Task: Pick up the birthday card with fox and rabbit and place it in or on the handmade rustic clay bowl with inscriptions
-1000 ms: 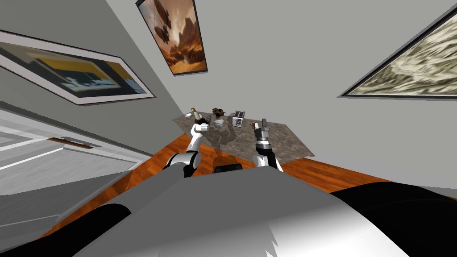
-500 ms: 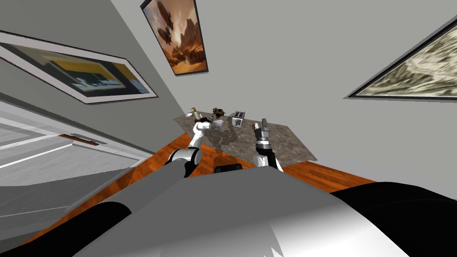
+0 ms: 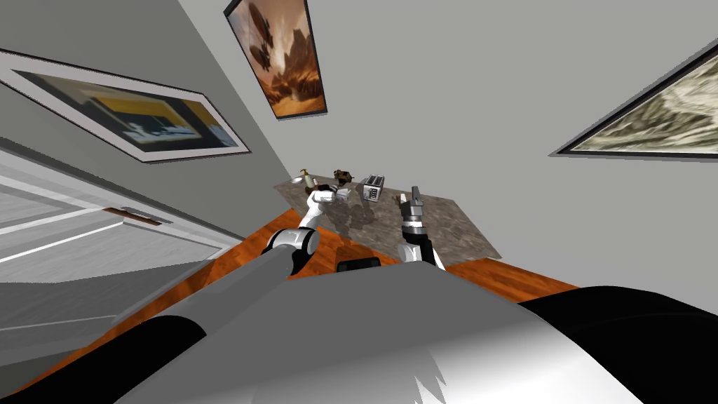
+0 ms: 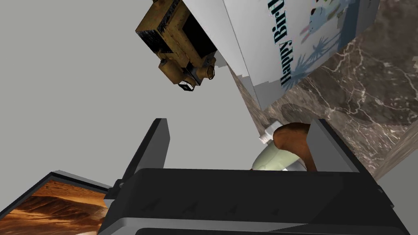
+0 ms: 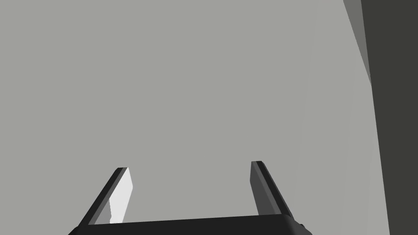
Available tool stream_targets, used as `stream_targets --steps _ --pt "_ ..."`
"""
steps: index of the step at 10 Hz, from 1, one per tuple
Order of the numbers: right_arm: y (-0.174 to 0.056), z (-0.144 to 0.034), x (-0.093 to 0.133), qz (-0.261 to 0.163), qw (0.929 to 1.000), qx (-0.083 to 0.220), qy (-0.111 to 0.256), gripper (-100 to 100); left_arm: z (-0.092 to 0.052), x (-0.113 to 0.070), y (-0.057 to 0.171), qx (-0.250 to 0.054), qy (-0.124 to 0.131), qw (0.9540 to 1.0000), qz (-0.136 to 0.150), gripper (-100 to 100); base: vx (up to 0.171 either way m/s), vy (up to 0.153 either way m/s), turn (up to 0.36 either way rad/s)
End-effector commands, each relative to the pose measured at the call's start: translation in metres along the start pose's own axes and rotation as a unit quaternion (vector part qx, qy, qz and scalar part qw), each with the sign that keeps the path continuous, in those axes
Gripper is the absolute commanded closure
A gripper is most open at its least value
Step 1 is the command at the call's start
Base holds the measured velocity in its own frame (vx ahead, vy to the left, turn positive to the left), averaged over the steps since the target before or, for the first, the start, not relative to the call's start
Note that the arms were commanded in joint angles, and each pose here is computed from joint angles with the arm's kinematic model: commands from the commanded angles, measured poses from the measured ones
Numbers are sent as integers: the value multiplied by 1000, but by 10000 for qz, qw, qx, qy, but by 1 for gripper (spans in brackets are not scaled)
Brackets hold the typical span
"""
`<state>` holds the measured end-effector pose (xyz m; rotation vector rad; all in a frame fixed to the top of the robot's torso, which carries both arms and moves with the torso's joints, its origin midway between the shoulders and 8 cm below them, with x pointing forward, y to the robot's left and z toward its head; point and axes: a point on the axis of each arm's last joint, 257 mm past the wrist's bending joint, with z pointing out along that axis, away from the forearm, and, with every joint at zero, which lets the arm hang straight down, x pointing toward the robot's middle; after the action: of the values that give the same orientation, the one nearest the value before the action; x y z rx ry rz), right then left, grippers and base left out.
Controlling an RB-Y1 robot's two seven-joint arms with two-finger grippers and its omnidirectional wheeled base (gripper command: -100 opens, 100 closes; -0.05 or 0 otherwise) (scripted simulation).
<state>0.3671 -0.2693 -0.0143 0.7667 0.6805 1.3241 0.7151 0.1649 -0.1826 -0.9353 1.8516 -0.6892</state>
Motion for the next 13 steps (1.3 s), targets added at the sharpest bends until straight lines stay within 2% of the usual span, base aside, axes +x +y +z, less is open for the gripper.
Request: stream_targets --steps 1,3,4,5,6,7,8,10,11,12,13 --pt "0 0 0 0 10000 0 0 0 3 5 3 -83 78 9999 21 -100 13 -57 25" --pt "0 0 0 0 10000 0 0 0 6 22 10 -271 278 9992 64 -100 15 -51 36" --pt "0 0 0 0 10000 0 0 0 8 38 19 -434 441 9980 88 -100 17 -77 69" --pt "0 0 0 0 10000 0 0 0 8 45 25 -508 506 9974 91 -100 24 -67 41" --pt "0 0 0 0 10000 0 0 0 9 40 21 -438 444 9980 85 -100 11 -27 5" --pt "0 0 0 0 10000 0 0 0 9 42 23 -458 459 9979 87 0 2 -6 -1" --pt "0 0 0 -1 10000 0 0 0 9 48 23 -403 528 9977 131 -100 37 -31 120" --pt "0 0 0 -1 10000 1 0 0 9 55 23 -337 612 9974 185 -100 95 -60 137" --pt "0 0 0 -1 10000 1 0 0 10 53 23 -368 584 9975 155 -100 49 -34 29" --pt "0 0 0 0 10000 0 0 0 10 53 23 -358 586 9975 168 100 8 -6 -4" --pt "0 0 0 -1 10000 0 0 0 10 53 23 -359 586 9975 167 100 6 -3 0"
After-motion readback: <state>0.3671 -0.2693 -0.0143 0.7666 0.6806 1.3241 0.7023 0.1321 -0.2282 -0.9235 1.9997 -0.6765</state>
